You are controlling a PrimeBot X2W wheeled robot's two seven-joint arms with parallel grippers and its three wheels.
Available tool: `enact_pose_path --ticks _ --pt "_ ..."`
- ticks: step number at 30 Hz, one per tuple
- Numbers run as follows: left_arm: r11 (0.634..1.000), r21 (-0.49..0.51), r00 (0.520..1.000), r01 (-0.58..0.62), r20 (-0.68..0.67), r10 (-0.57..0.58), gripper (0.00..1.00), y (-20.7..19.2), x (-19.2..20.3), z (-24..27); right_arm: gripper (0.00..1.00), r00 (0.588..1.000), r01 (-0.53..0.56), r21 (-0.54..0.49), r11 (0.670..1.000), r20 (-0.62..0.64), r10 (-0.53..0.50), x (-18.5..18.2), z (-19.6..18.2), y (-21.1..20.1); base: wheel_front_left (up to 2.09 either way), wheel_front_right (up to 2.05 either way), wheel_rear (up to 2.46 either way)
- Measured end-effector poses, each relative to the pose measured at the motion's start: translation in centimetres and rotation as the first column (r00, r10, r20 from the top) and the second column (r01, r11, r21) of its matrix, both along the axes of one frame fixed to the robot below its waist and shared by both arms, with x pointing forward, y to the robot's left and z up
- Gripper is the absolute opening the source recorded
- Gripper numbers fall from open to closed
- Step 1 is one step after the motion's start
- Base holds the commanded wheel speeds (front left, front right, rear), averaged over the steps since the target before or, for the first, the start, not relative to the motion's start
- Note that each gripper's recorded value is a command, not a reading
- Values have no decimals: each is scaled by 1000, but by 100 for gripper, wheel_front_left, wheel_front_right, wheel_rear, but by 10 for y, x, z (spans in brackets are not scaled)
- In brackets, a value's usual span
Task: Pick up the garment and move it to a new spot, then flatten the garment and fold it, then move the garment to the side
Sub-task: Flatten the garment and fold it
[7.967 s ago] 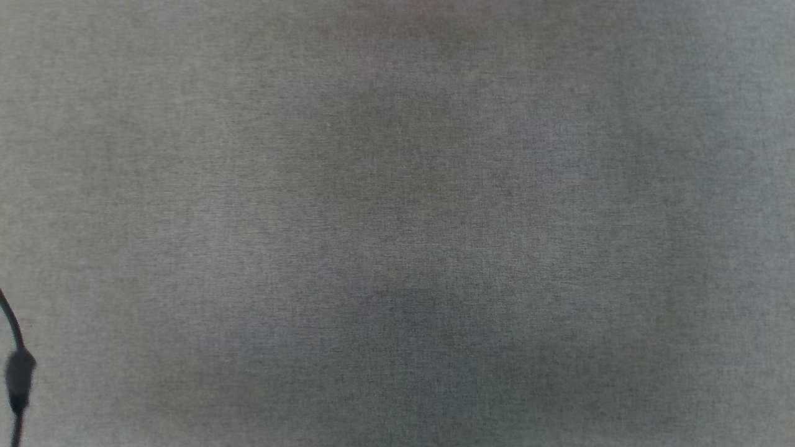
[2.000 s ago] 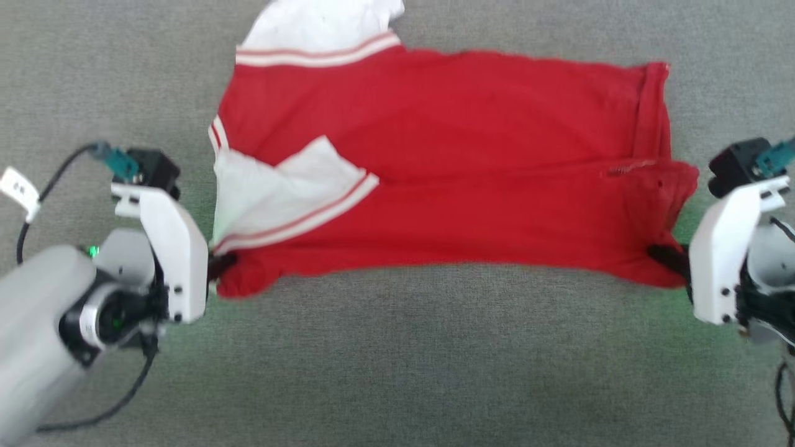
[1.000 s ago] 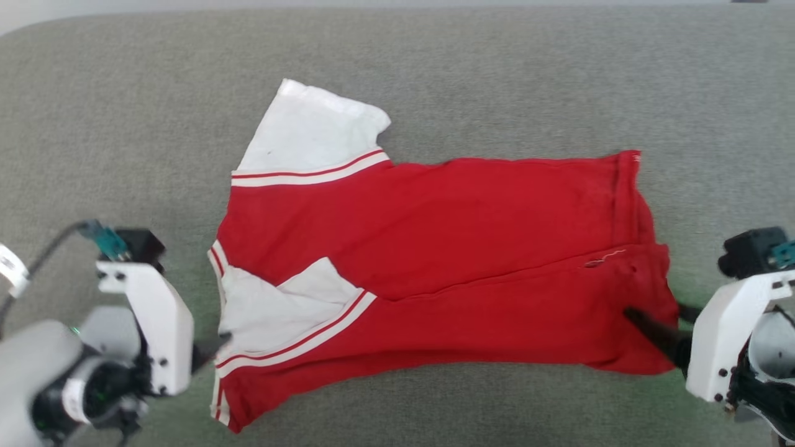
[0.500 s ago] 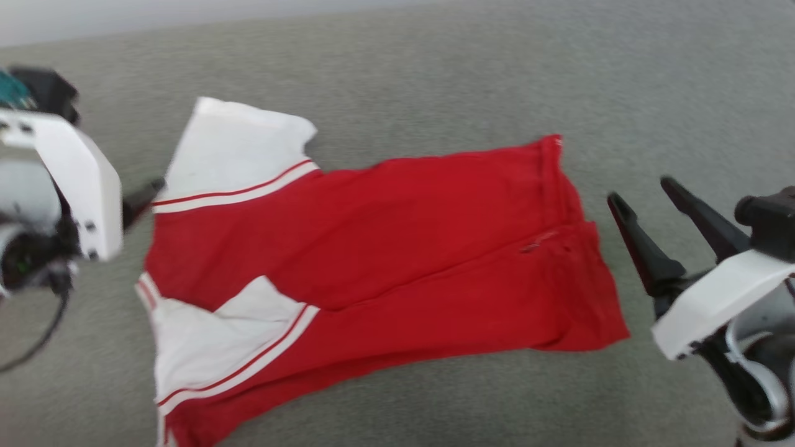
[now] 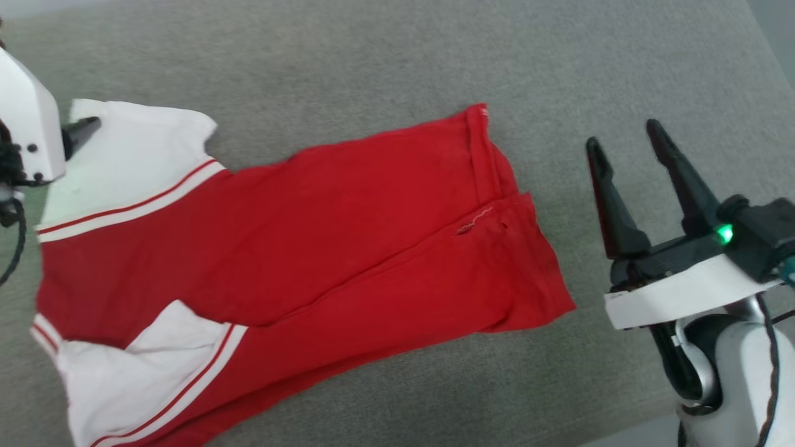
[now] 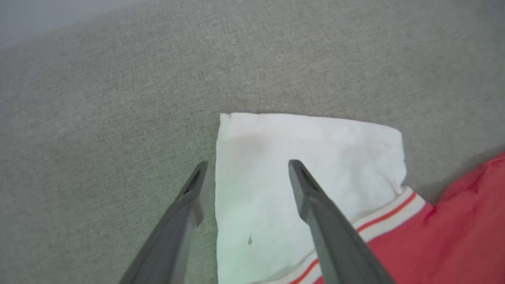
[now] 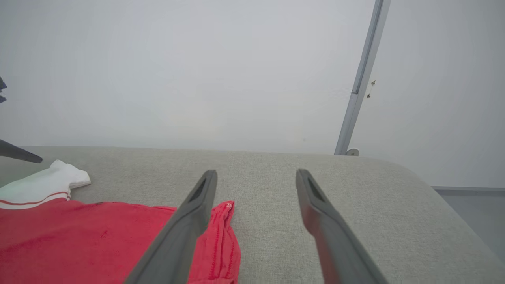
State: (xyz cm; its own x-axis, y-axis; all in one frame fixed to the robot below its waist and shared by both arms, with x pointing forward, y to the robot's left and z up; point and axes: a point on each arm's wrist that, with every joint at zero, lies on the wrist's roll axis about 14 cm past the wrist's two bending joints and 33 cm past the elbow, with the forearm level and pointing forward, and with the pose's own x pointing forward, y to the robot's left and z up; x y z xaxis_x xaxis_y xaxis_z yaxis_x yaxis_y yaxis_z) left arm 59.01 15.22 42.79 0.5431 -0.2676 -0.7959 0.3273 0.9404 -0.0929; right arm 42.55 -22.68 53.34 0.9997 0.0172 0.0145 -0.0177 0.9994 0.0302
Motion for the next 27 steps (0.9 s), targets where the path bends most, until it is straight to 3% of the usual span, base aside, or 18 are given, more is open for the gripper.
enact_pose_path --ticks 8,12,13,14,22,27 --pt "995 100 994 -6 -110 17 100 3 14 -49 100 994 -5 22 1000 -106 7 5 -32 -1 0 0 0" --pt "995 97 986 -29 -161 44 100 0 16 -59 100 981 -32 37 999 -192 39 11 -49 3 0 0 0" --pt "995 93 984 -26 -172 42 26 -2 16 -60 100 976 -42 44 998 -213 50 14 -53 5 0 0 0" --pt "995 95 982 -30 -183 47 0 -2 17 -61 100 971 -53 54 997 -232 64 18 -56 7 0 0 0" --pt "996 92 985 -3 -171 19 0 -8 24 -57 100 880 -153 72 986 -443 169 55 -82 21 0 0 0" --pt "996 93 990 13 -138 0 0 -9 28 -53 100 779 -216 91 972 -584 228 72 -100 35 0 0 0"
